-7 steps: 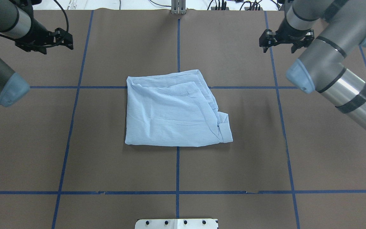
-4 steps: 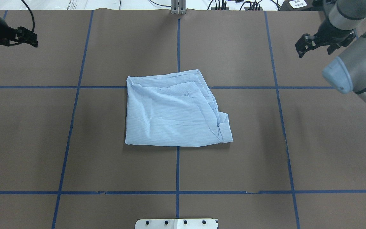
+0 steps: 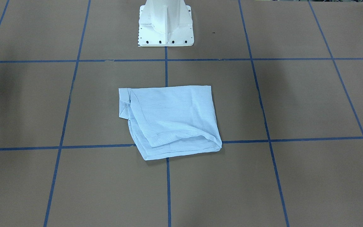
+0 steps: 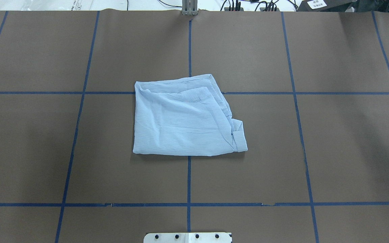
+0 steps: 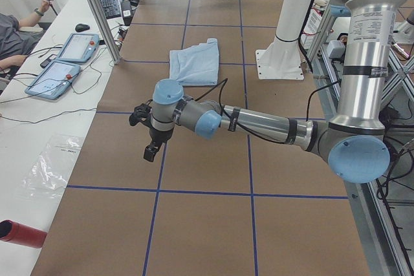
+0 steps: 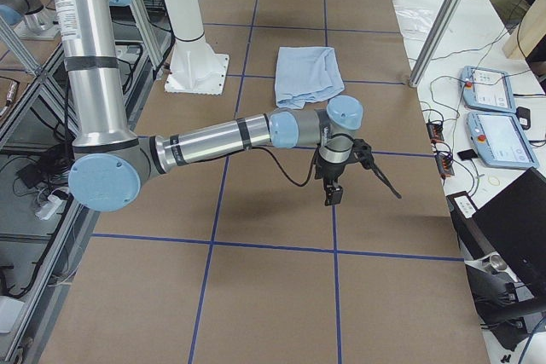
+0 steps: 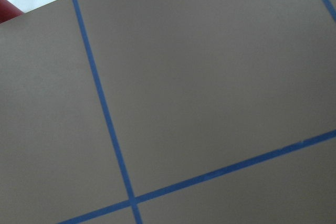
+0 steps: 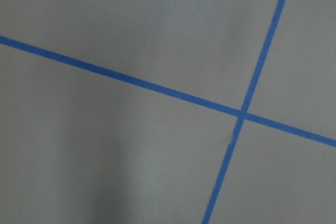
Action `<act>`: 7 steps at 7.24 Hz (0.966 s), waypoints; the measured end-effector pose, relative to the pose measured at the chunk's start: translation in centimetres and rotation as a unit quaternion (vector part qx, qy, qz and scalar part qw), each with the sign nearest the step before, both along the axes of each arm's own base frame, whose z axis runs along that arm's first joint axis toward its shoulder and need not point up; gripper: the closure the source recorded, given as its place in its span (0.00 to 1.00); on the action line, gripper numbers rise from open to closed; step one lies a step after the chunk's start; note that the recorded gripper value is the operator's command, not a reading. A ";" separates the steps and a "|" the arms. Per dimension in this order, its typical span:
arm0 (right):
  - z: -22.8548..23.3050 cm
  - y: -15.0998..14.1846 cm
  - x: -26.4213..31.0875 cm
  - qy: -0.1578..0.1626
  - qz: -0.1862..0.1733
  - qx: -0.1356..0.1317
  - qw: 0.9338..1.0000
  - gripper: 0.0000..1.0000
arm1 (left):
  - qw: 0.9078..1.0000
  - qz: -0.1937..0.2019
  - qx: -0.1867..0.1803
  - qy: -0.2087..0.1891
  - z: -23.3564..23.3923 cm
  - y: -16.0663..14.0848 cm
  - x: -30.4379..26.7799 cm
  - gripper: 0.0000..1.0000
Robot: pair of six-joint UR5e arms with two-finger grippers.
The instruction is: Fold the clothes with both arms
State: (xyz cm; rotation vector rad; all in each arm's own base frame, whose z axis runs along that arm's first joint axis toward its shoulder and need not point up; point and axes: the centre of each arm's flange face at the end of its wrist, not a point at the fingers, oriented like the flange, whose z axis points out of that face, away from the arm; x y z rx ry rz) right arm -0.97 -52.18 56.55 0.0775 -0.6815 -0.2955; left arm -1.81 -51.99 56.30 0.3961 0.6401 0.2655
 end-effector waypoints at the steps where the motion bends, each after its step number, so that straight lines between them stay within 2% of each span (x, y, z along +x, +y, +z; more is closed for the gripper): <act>1: 1.4 1.0 1.4 -0.001 0.000 -0.002 1.000 0.00 | 1.000 -0.005 -0.004 0.000 1.3 1.0 -1.1 0.00; 4: 4.7 4.1 4.8 0.000 0.027 -0.024 0.999 0.00 | 1.000 -0.018 -0.022 0.000 4.2 2.8 -2.0 0.00; 5: 5.3 4.9 5.8 -0.010 0.041 -0.034 0.999 0.00 | 0.999 -0.020 -0.037 -0.001 4.8 3.4 -2.2 0.00; 7: 6.4 6.4 7.1 -0.048 0.081 -0.073 0.993 0.00 | 0.995 -0.024 -0.097 -0.005 5.6 4.7 -2.7 0.00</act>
